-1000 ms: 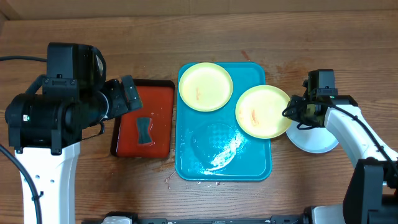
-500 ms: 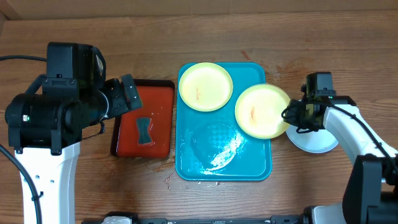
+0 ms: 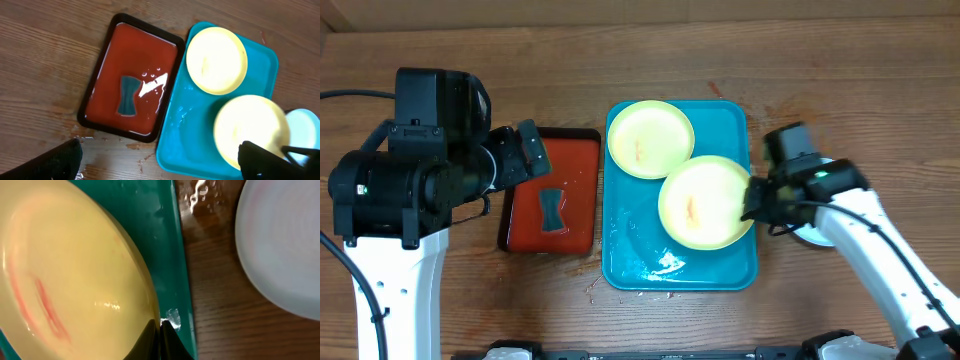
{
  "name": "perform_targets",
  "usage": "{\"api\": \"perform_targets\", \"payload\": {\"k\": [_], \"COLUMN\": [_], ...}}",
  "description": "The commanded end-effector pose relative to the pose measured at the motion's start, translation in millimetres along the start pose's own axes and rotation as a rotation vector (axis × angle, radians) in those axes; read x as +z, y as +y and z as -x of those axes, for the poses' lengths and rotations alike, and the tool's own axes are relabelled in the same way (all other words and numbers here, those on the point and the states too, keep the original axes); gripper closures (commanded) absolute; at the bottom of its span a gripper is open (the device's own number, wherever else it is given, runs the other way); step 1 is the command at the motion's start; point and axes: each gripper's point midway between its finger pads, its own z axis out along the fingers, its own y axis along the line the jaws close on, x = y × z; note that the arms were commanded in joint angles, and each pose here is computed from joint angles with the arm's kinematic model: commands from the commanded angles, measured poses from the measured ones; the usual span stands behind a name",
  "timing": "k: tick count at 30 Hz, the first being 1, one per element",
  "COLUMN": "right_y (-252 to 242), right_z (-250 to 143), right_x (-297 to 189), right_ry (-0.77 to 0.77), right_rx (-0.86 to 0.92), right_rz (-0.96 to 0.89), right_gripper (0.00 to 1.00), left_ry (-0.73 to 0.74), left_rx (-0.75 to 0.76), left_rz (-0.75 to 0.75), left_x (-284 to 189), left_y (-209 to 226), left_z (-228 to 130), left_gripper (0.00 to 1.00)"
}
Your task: Clean dirty plates on tray and stack at the side
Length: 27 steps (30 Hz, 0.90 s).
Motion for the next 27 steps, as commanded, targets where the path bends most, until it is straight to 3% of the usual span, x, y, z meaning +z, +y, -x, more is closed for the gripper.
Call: {"api": "perform_targets", "payload": {"k": [1, 5, 10, 16, 21, 27], "right_y": [1, 13, 15, 21, 29, 29], "right_z": [-15, -24, -19, 7, 15, 14], "right_x": [25, 52, 50, 5, -27, -32], "right_ry": [0.001, 0.009, -0.002, -0.144, -0.234, -0.244], "right_rx": [0.099, 0.041, 0.039, -0.014, -0.050, -0.050], "right_rz": [-0.069, -0.064, -0.067, -0.052, 0.017, 0.025], "right_gripper": [0.96, 0.96, 0.69, 0.69, 0.68, 0.65], "left_ry": [0.025, 0.041, 0.093, 0.195, 0.247, 0.301], "left_rx": [0.031, 0.069, 0.064, 0.057, 0.058, 0.063], "left_rz": [-0.040, -0.029, -0.003, 0.066, 0.149, 0.236], "left_x": [1, 2, 16, 69, 131, 200], "left_y": [-8, -5, 1, 18, 41, 66], "left_z": [-4, -7, -16, -36, -55, -76], "left_gripper": [0.00, 0.00, 0.00, 0.03, 0.19, 0.36]}}
